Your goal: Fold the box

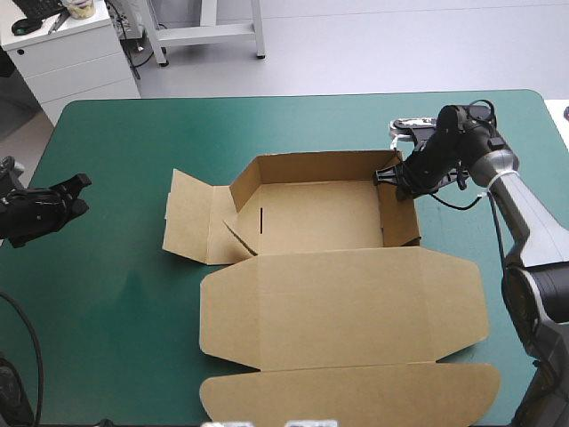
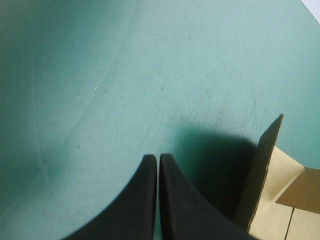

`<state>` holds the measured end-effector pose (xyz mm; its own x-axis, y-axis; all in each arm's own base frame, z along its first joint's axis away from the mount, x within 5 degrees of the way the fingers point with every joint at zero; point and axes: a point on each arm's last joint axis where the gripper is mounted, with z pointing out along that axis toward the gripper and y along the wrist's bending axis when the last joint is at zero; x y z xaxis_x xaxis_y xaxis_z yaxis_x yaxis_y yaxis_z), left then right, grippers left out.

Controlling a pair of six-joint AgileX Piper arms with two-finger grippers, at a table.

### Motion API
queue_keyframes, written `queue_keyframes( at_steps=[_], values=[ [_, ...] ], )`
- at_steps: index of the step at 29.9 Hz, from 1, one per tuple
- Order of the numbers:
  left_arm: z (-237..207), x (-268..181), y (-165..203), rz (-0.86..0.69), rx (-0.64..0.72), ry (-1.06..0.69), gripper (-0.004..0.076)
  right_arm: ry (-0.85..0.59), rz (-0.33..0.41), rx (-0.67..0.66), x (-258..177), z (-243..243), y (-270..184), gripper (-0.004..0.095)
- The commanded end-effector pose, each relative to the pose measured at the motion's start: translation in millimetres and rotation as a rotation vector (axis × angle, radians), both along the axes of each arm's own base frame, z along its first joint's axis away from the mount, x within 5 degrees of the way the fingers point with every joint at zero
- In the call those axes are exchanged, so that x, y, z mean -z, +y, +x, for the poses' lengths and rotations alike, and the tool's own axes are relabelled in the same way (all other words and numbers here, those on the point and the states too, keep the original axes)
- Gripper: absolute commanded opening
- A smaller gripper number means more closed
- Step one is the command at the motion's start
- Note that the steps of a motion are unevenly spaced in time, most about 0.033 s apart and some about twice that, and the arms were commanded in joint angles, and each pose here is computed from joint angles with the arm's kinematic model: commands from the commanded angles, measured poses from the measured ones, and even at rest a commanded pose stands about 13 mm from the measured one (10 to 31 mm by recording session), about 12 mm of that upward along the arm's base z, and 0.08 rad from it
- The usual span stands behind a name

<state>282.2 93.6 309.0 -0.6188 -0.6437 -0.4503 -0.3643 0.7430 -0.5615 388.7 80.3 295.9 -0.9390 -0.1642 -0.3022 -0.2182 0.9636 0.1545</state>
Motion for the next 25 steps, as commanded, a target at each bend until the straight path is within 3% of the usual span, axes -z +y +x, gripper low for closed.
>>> queue_keyframes(
  at_steps=[1,4,7,16,25],
  values=[
    [0.2,-19.1,-0.6,-0.009,-0.039,-0.091,-0.0004,-0.055,0.025,-0.005,-26.6,-7.0,-1.3,0.0437],
    [0.3,-19.1,-0.5,-0.012,-0.044,-0.091,-0.0004,-0.079,0.027,-0.002,-36.2,-5.9,-1.3,0.0701],
    [0.4,-19.2,-0.2,-0.024,-0.058,-0.090,-0.0004,-0.103,0.040,0.030,-53.0,-5.4,-1.5,0.0846],
    [0.0,-18.8,-0.6,-0.027,-0.055,-0.083,-0.0004,-0.225,0.041,0.141,-103.4,-29.5,-11.4,0.0855],
    [-0.2,-18.6,-0.6,-0.026,-0.054,-0.080,-0.0004,-0.221,0.038,0.166,-112.9,-82.0,-21.1,0.0855]
  ],
)
